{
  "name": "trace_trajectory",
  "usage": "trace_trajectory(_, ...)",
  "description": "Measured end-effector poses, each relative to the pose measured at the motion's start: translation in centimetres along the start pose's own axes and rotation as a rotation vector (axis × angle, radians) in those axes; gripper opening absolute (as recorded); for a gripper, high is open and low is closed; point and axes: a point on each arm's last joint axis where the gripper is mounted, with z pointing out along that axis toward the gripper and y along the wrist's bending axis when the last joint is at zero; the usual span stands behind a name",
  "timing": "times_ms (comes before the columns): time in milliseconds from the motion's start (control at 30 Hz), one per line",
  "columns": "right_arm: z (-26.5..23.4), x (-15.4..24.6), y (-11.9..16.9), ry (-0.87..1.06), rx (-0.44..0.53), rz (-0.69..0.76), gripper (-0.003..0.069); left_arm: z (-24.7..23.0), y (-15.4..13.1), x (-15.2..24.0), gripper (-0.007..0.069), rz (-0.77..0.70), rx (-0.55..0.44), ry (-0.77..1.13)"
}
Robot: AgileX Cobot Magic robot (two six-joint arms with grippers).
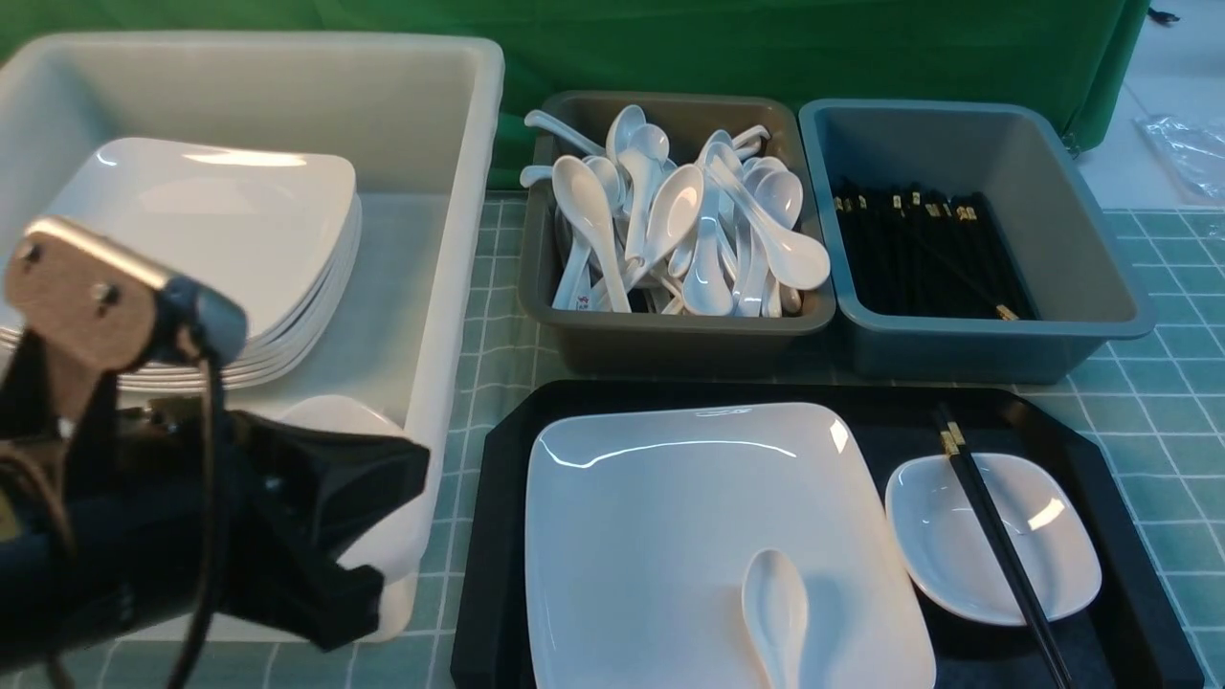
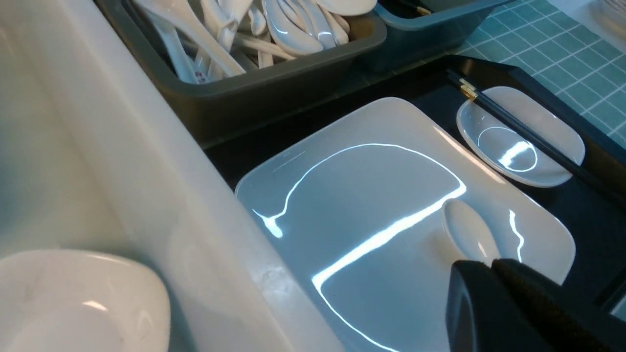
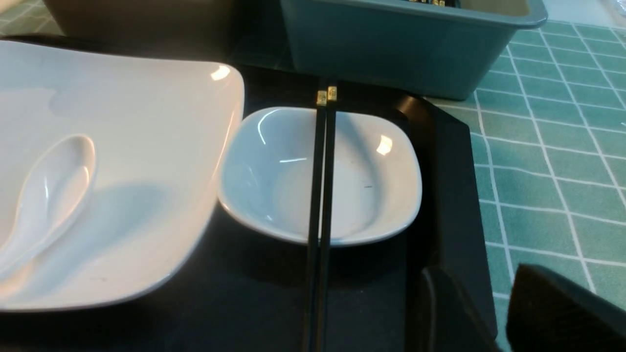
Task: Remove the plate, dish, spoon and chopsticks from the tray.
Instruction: Use the right arm to grab a pair of chopsticks from the plate
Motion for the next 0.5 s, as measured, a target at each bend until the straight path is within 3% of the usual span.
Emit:
trace_trajectory(200,0.0,-0.1,0.0,-0.012,-0.002,0.025,0.0242,0.2,0.0,0.0,0.0013,0.006,-0.002,-0.003)
trace_trajectory(300,0.0,-0.7,0.2,-0.072,-0.032,0.243,0.0242,-0.7,-0.1,-0.3,0.0013,0.016,0.000,-0.039)
trace_trajectory(500,-0.4,-2.5,-0.6,-0.289,-0.006,0.487,0.0242,-2.6,-0.4,-0.6,0.0013,0.066,-0.009,-0.110)
